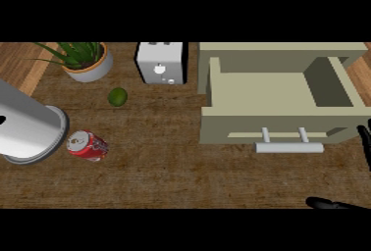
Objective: Pick up the can, place it into the drawer and close the drawer
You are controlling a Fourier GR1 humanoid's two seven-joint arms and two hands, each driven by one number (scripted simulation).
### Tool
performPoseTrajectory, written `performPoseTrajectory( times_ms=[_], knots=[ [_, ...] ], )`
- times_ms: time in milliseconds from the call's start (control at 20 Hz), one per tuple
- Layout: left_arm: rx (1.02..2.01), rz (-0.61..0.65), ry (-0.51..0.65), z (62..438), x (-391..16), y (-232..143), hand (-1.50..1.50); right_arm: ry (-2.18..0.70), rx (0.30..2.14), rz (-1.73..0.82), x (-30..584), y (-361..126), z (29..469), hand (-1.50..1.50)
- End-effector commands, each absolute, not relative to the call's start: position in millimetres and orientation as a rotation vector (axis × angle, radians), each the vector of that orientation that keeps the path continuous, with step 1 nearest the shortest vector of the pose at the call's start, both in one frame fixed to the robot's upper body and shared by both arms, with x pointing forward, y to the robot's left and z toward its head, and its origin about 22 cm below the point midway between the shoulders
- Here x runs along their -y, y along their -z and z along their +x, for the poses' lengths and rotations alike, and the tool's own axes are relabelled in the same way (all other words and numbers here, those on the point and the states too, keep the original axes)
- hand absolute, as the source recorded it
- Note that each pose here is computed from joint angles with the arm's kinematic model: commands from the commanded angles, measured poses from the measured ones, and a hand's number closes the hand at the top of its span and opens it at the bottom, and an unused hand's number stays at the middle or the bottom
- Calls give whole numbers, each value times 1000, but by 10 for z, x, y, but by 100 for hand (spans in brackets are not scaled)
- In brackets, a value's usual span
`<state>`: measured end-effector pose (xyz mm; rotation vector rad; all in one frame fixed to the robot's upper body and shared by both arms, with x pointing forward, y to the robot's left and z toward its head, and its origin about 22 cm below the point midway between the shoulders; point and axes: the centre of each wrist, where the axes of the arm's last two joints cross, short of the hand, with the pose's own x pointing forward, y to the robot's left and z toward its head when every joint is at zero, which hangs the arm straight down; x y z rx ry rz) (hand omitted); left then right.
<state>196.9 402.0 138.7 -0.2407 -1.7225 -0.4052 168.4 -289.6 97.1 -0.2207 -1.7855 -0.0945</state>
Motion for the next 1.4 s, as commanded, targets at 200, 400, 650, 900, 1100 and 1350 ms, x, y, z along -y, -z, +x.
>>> performPoseTrajectory(
  times_ms=[200, 400, 650, 900, 1100, 1350],
  knots=[
    [1689, -267, 410, 1693, -4292, -1533, -150, 114, 1794, -227, 3280, -916, 1438, -150],
    [1659, -291, 298, 1789, -4307, -1573, -150, 104, 1778, -211, 3328, -879, 1475, -150],
    [1589, -365, 208, 1793, -4466, -1512, -150, 82, 1772, -214, 3480, -876, 1089, -150],
    [1552, -411, 178, 1870, -4313, -1422, -150, 82, 1788, -204, 3520, -893, 1113, -150],
    [1503, -448, 149, 2130, -4397, -1198, -150, 99, 1785, -194, 3614, -896, 1203, -150],
    [1500, -445, 132, 2283, -4008, -1273, -150, 81, 1782, -199, 3605, -908, 892, -150]
  ],
)
